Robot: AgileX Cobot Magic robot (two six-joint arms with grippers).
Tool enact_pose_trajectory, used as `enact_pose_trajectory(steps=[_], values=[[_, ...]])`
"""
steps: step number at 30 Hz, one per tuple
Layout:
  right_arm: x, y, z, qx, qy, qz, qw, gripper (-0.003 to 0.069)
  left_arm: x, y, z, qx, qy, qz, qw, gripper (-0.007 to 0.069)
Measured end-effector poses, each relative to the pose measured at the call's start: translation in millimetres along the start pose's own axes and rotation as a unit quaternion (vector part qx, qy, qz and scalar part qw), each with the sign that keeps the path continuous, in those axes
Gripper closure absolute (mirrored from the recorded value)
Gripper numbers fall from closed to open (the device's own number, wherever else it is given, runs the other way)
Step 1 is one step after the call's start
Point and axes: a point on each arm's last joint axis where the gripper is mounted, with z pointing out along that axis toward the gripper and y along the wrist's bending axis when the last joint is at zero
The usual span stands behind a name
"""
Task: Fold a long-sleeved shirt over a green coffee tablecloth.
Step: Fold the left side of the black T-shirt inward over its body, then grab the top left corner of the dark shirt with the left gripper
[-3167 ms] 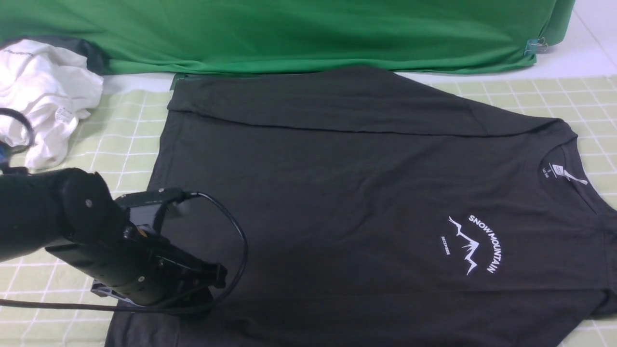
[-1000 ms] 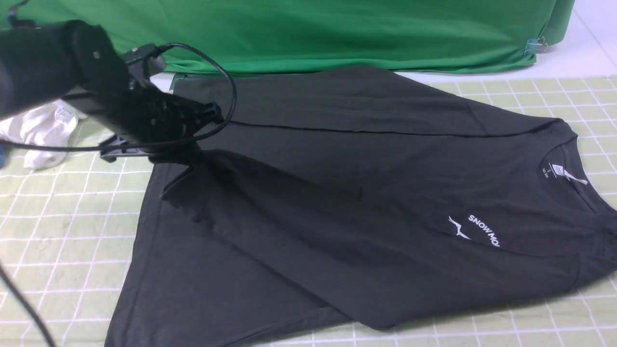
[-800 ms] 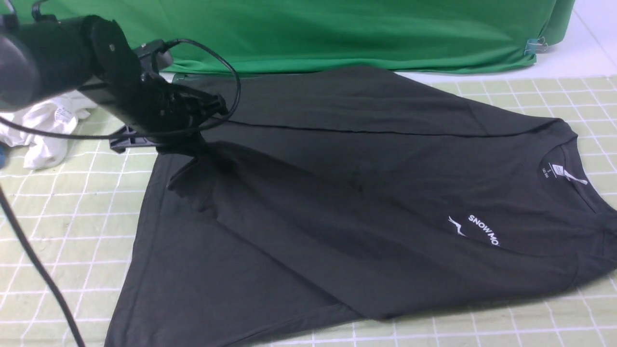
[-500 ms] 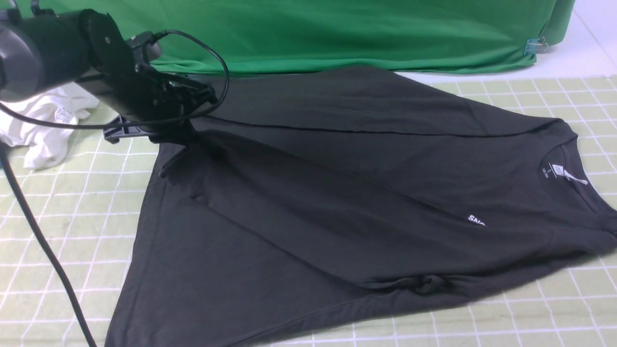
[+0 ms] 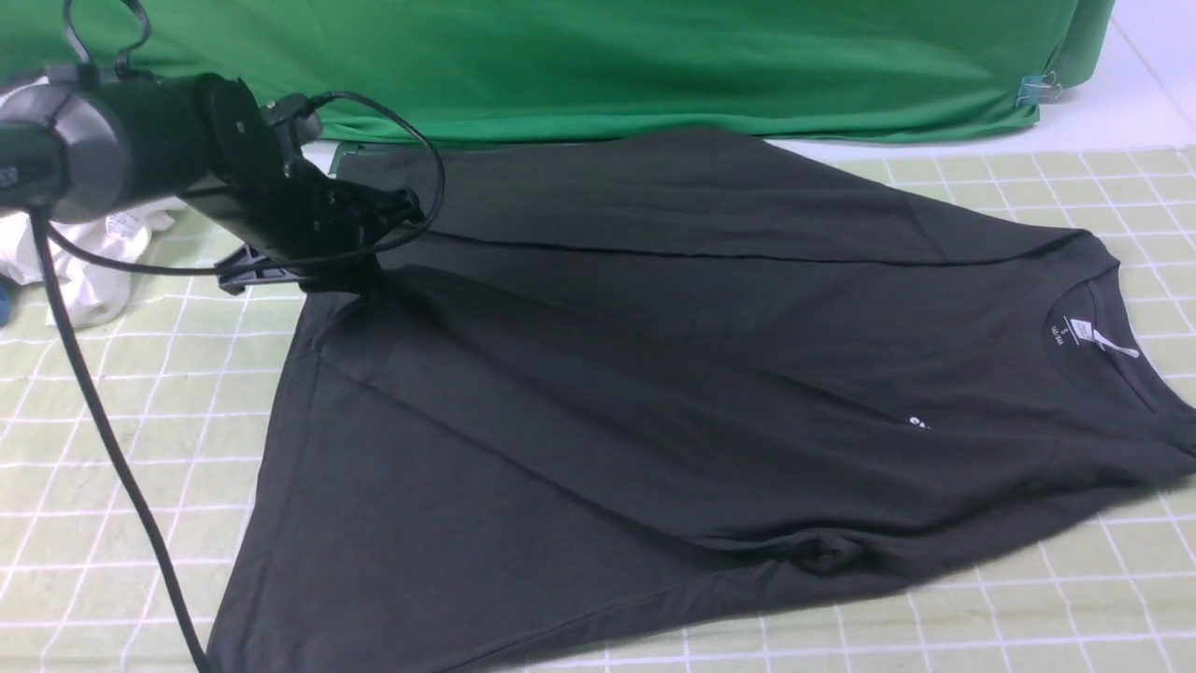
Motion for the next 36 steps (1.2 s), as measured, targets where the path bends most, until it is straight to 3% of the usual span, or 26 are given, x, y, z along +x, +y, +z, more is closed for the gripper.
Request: enact_pose_trajectory(steps=[8,13,20,26,36], values=[[-0.2,-0.1,0.0,0.001,-0.001,0.000,1.000,0.0518,-50.9,-3.1,-28.2,0.028,-0.083,-0.019,0.996,0.0335],[-1.0,-0.4,0.0,0.002,-0.006,0.000,1.000,0.0515,-65.4,-1.1,-14.5,0.047,-0.077,-0.071,0.993,0.0251],[-2.9,-0.9,-0.1,0.005,-0.016,0.001,1.000,0.0515,-54.6,22.7,43.5,0.044,-0.015,-0.219,0.975,0.0239],[-5.9,-1.8,-0.2,0.010,-0.033,0.001,0.999,0.0515,-58.5,25.3,67.2,0.090,-0.041,-0.307,0.947,0.0238],[-7.8,-2.3,-0.4,0.012,-0.043,0.008,0.999,0.0515,-65.9,28.8,79.2,0.115,-0.090,-0.342,0.928,0.0238]])
